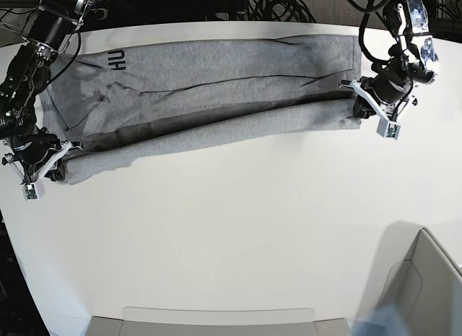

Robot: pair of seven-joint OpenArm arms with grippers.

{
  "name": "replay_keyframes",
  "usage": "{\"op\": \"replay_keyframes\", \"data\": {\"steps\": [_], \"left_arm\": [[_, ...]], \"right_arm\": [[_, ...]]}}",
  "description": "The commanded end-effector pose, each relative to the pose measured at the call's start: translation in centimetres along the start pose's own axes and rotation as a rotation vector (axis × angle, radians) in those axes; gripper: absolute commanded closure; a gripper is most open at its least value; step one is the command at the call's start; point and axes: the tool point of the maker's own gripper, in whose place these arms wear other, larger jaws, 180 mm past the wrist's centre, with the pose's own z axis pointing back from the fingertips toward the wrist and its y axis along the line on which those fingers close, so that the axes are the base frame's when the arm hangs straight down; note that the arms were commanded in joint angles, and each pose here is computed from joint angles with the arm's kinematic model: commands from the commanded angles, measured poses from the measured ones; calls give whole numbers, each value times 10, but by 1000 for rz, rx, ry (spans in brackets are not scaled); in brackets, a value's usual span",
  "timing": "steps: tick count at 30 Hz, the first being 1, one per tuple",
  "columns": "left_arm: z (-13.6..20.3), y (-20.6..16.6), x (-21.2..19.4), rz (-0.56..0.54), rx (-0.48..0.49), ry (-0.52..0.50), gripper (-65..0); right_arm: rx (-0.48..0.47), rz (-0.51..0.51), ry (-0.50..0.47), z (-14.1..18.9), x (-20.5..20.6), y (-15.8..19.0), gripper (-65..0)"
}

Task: Fold the T-shirt properly
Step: 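Lift the hem with both grippers and fold it toward the collar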

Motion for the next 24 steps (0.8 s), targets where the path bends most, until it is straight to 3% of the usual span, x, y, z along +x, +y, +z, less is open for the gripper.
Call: {"op": "replay_keyframes", "data": {"steps": [1, 12, 24], "left_arm": [[5, 3, 4, -15, 8, -7, 0], [15, -11, -3, -35, -1, 3, 0], [19, -13, -30, -30, -3, 88, 0]], "right_arm": [[-18, 27, -53, 8, 16, -5, 0], [-13, 31, 23, 14, -20, 0, 0], [-24, 46, 105, 32, -61, 5, 0]]}}
